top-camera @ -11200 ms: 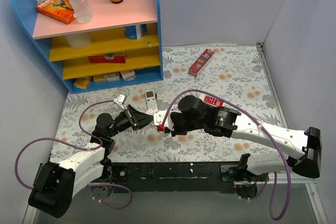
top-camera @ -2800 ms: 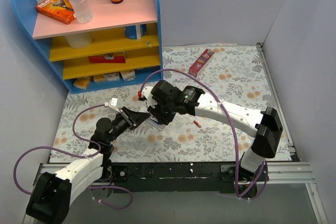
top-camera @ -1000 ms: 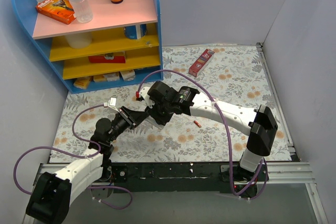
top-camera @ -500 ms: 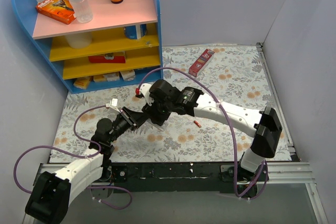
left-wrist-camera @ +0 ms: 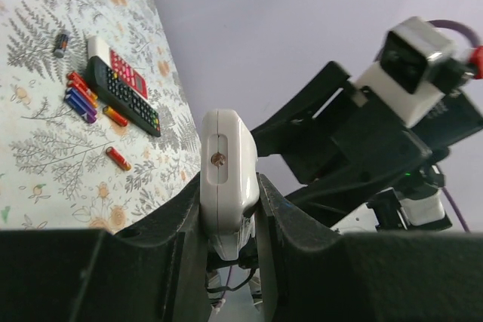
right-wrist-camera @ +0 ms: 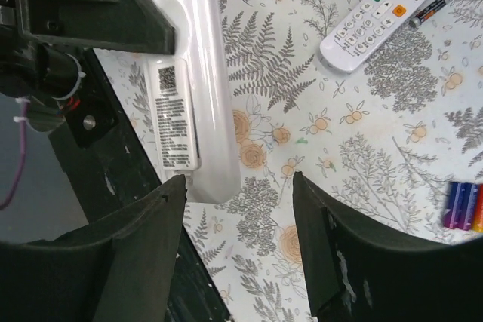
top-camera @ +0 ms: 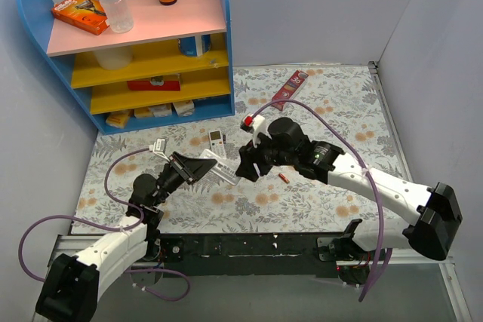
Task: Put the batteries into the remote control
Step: Load the battery cover into the remote control.
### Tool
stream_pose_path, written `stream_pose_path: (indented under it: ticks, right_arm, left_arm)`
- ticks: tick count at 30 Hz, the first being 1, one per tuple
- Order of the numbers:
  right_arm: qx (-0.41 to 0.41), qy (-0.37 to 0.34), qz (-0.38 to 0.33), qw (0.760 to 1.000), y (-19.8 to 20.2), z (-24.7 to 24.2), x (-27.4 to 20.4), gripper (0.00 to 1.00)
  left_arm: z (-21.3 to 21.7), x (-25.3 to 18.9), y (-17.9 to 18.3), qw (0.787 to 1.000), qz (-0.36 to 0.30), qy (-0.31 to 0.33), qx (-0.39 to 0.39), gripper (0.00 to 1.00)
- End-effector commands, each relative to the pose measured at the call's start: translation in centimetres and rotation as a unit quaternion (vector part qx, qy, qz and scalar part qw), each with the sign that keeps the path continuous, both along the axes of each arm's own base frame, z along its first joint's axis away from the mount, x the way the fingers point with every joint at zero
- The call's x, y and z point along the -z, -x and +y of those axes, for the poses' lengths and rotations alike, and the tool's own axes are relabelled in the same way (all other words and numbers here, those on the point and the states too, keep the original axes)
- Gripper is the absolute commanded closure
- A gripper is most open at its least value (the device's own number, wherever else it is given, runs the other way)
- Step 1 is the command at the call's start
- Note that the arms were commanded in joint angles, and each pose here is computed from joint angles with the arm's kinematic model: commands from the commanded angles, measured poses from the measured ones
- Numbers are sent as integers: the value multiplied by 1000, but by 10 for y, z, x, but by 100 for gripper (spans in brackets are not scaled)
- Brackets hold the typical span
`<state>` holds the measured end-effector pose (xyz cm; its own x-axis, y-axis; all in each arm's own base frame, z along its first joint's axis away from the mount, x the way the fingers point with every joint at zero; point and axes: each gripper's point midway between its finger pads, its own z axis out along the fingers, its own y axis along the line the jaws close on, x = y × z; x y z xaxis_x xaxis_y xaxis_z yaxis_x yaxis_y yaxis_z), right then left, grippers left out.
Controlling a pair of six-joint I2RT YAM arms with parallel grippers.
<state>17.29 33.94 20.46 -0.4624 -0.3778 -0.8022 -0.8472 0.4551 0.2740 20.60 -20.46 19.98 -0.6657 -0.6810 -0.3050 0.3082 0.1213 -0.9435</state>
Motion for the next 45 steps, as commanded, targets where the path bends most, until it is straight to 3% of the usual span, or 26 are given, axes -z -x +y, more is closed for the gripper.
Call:
stream_pose_path:
  ticks: [1, 12, 27, 33, 36, 40, 45]
  right_arm:
    - [-6, -128, 6, 992, 3, 9, -38, 34]
    - [-33, -221, 43, 974, 12, 3, -45, 34]
    - [-66, -247, 92, 963, 23, 14, -33, 39]
    - [-69, -247, 107, 961, 22, 19, -21, 49]
    - [-72, -245, 115, 960, 24, 19, -16, 59]
    - [-67, -237, 122, 961, 24, 18, -6, 81]
    - [-69, -229, 122, 963, 25, 16, -2, 76]
  left_arm:
    - [2, 5, 14, 1000, -22, 6, 12, 100]
    - [0, -12, 18, 998, -45, 26, 24, 99]
    - [0, -20, 20, 997, -56, 33, 30, 99]
    - [-2, -24, 22, 997, -66, 34, 36, 99]
    - [-1, -27, 24, 996, -72, 39, 38, 99]
    - [-1, -32, 26, 995, -83, 44, 39, 99]
    - [-2, -30, 25, 995, -84, 37, 42, 99]
